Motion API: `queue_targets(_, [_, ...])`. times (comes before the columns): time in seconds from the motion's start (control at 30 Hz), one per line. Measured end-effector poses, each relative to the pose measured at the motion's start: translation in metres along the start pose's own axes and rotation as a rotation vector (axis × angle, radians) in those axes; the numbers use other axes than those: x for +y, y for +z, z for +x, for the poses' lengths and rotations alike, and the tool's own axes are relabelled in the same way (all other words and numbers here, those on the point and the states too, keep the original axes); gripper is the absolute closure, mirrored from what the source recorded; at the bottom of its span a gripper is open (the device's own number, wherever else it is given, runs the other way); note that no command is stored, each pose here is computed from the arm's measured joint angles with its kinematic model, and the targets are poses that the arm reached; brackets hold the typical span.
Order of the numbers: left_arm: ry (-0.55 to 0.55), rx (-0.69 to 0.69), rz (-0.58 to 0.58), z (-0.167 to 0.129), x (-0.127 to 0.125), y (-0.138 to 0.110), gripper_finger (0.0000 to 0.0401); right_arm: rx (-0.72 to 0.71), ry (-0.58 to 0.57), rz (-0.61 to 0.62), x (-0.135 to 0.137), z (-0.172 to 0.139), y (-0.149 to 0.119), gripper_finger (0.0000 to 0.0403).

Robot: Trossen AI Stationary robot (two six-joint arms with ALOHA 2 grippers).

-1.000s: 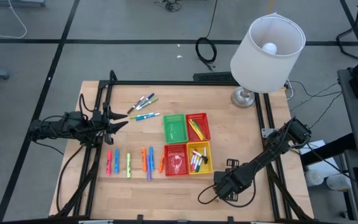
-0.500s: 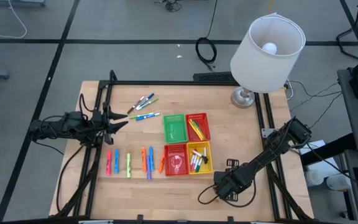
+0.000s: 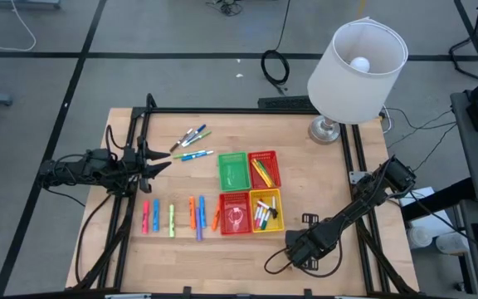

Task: Pick & Place Markers
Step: Put the small green highlighter pen into the yellow bin

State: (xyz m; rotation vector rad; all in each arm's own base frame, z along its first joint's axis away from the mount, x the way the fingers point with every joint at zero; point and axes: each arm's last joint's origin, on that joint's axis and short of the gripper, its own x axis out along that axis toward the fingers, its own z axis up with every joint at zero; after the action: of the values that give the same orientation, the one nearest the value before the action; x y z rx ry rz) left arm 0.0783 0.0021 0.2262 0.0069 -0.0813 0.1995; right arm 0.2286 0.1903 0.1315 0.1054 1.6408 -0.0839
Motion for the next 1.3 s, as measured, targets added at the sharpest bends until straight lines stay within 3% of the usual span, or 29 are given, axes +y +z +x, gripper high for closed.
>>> queue_targets(0.2, [0.000,-0.001,0.000,0.000,0.000,0.000,0.0267,-0.001,-0.001,0.000,0.000,0.000,0.000,0.0369])
queue_targets(0.63, [0.000,0.000,0.000,0.000,0.000,0.000,0.0267,-0.001,0.003,0.002,-0.001,-0.003,-0.001,0.0379])
queue_targets(0.8, [-0.001,0.000,0.000,0.000,0.000,0.000,0.0267,-0.038,0.008,0.050,-0.010,-0.022,-0.005,0.0379])
queue_targets(1.1, [0.000,0.000,0.000,0.000,0.000,0.000,0.0267,-0.247,0.012,0.120,-0.034,-0.082,-0.024,0.0379])
queue_targets(1.3, [0.000,0.000,0.000,0.000,0.000,0.000,0.0267,-0.312,-0.006,0.182,-0.048,-0.102,-0.037,0.0379])
